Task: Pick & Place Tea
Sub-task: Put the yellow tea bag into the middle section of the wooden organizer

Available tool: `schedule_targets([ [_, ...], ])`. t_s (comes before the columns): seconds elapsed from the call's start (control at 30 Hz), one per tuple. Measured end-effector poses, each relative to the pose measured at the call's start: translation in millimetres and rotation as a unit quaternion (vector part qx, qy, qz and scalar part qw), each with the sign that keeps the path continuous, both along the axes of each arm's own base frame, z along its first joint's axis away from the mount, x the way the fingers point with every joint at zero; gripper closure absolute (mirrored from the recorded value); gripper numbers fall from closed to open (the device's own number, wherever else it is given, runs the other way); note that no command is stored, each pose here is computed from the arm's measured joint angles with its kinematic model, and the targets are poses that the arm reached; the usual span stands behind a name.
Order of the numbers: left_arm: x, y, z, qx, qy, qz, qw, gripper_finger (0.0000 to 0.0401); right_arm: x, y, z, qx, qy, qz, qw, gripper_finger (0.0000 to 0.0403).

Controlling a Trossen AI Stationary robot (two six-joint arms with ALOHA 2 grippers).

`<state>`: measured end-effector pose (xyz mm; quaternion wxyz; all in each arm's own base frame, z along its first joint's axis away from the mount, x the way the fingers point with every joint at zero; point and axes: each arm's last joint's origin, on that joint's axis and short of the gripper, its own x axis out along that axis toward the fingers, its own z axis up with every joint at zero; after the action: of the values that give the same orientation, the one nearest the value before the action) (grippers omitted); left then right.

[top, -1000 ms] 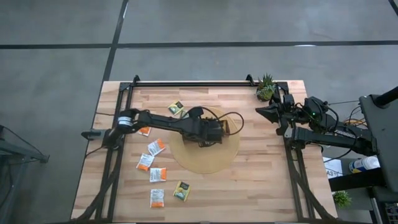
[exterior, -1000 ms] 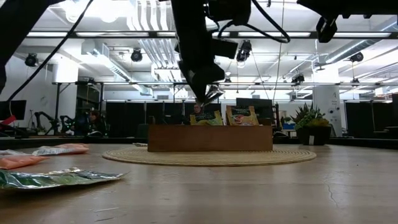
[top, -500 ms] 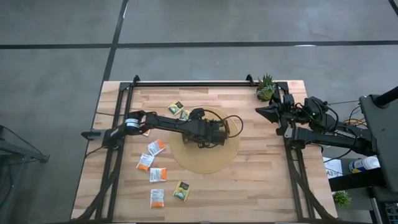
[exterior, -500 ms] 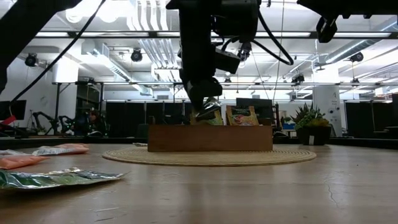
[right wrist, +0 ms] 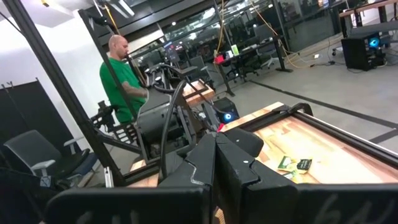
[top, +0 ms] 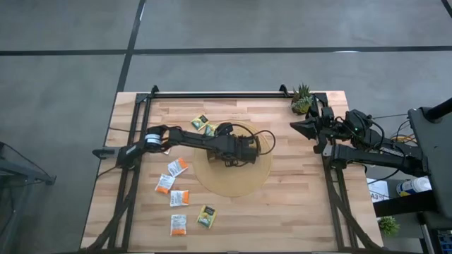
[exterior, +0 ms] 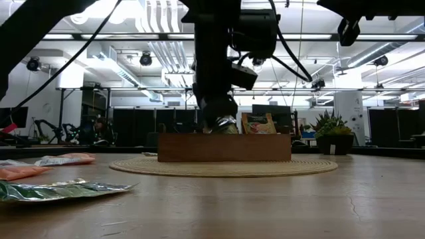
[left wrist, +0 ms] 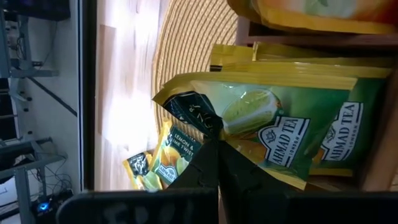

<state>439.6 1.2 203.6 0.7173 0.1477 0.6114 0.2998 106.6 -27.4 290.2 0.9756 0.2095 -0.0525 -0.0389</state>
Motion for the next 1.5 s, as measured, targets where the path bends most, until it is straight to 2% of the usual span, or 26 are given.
schedule_targets([
  [0.27,0.4,-0.4,-0.5,-0.005,-0.001,-0.002,1.0,0.0401,0.0,0.0,-0.1,0.0,0.0,0.0,1.0,0.0394],
  [0.37,0.9,-0.8,0.4,-0.021,-0.001,-0.006,1.0,0.04,0.0,0.0,-0.1,0.0,0.0,0.0,1.0,0.0394],
  [0.6,4.0,-2.1,7.9,-0.038,-0.02,-0.005,0.999,0.0362,0.0,0.0,-0.1,0.0,0.0,0.0,1.0,0.0394],
  [0.83,3.1,1.2,9.7,-0.021,-0.011,-0.007,1.0,0.0332,0.0,0.0,-0.1,0.0,0.0,0.001,1.0,0.0394],
  [1.1,0.1,0.8,10.5,-0.02,0.005,-0.009,1.0,0.033,0.0,0.1,-0.1,0.0,0.0,0.001,1.0,0.0394],
  [1.33,-1.3,2.8,13.7,0.013,0.007,-0.008,1.0,0.033,0.0,0.1,-0.1,0.0,0.0,0.001,1.0,0.0394],
  [1.5,-1.7,3.0,14.7,0.01,0.009,-0.011,1.0,0.033,0.0,0.1,-0.1,0.0,0.0,0.001,1.0,0.0394],
])
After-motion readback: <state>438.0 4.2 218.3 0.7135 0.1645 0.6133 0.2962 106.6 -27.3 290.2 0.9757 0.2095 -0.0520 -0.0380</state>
